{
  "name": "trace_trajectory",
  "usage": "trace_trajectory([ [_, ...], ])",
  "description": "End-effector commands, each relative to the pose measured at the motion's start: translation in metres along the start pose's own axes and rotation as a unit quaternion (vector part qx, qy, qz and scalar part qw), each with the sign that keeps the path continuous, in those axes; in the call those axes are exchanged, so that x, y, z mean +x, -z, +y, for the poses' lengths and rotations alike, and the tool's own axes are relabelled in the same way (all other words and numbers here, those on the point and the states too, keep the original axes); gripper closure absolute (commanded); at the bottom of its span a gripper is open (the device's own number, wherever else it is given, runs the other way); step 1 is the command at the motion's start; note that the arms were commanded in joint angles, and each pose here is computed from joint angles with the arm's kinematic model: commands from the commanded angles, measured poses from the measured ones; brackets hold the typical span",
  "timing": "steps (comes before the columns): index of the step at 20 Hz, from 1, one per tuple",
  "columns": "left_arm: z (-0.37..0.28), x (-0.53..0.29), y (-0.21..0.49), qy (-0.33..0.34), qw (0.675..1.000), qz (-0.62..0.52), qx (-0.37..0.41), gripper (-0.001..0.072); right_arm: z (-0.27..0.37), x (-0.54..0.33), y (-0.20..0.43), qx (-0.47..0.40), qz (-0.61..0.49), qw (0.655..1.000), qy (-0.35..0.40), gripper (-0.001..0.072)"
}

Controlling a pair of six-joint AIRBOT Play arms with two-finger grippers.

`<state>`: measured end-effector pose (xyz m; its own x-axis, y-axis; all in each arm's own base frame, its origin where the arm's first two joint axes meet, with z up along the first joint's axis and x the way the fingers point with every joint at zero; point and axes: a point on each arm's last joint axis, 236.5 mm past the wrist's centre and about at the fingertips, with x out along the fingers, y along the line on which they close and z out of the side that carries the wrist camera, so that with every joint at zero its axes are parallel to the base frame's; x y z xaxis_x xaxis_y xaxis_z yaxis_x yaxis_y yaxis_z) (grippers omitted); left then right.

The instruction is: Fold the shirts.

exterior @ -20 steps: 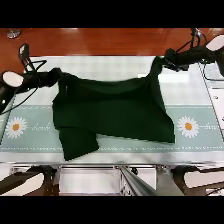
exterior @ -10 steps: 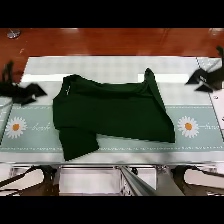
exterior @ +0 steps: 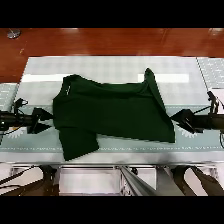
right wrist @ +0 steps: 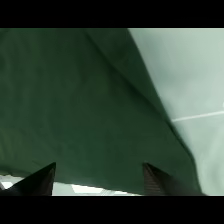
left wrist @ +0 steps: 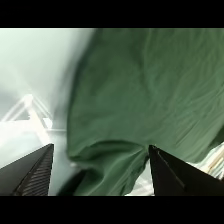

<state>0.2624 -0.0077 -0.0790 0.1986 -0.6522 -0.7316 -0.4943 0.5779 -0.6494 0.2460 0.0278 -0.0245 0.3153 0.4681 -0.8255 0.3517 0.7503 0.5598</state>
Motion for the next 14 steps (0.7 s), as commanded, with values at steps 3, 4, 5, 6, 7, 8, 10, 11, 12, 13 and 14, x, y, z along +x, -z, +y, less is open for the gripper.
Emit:
trace_trajectory([
  [3,-0.004,0.028,0.015,0.002,1.0,0.027,0.003,0.0004,0.012,0.003,0.013,0.012,-0.001,0.999,-0.033,0.0094],
  [4,-0.003,0.03,0.016,0.001,1.0,0.031,0.004,0.0004,0.013,0.003,0.013,0.013,-0.002,0.999,-0.035,0.0094],
  [5,-0.003,0.032,0.016,0.0,0.999,0.032,0.004,0.0004,0.013,0.003,0.012,0.013,-0.002,0.999,-0.036,0.0094],
  [6,-0.005,0.035,0.016,0.0,0.999,0.032,0.006,0.0004,0.013,0.003,0.011,0.013,-0.004,0.999,-0.035,0.0094],
  [7,-0.008,0.039,0.013,-0.001,1.0,0.026,0.01,0.0004,0.012,0.003,0.009,0.016,-0.008,0.999,-0.034,0.0094],
  [8,-0.015,0.042,0.011,0.004,1.0,0.021,0.016,0.001,0.011,0.002,0.008,0.017,-0.011,0.999,-0.031,0.0094],
  [10,-0.028,0.046,0.011,0.023,0.999,0.019,0.045,0.0598,-0.01,-0.01,0.003,0.016,-0.013,1.0,0.014,0.0094],
  [11,-0.033,0.047,0.013,0.032,0.997,0.021,0.061,0.0681,-0.028,-0.02,0.003,0.019,-0.009,0.999,0.05,0.0094],
  [12,-0.035,0.047,0.014,0.035,0.997,0.024,0.068,0.0681,-0.052,-0.031,0.008,0.03,0.001,0.995,0.094,0.0094],
  [13,-0.035,0.047,0.015,0.035,0.996,0.025,0.072,0.0681,-0.077,-0.039,0.016,0.053,0.014,0.989,0.139,0.0094],
  [14,-0.036,0.047,0.016,0.037,0.996,0.028,0.077,0.0681,-0.099,-0.043,0.029,0.085,0.031,0.979,0.183,0.0094],
])
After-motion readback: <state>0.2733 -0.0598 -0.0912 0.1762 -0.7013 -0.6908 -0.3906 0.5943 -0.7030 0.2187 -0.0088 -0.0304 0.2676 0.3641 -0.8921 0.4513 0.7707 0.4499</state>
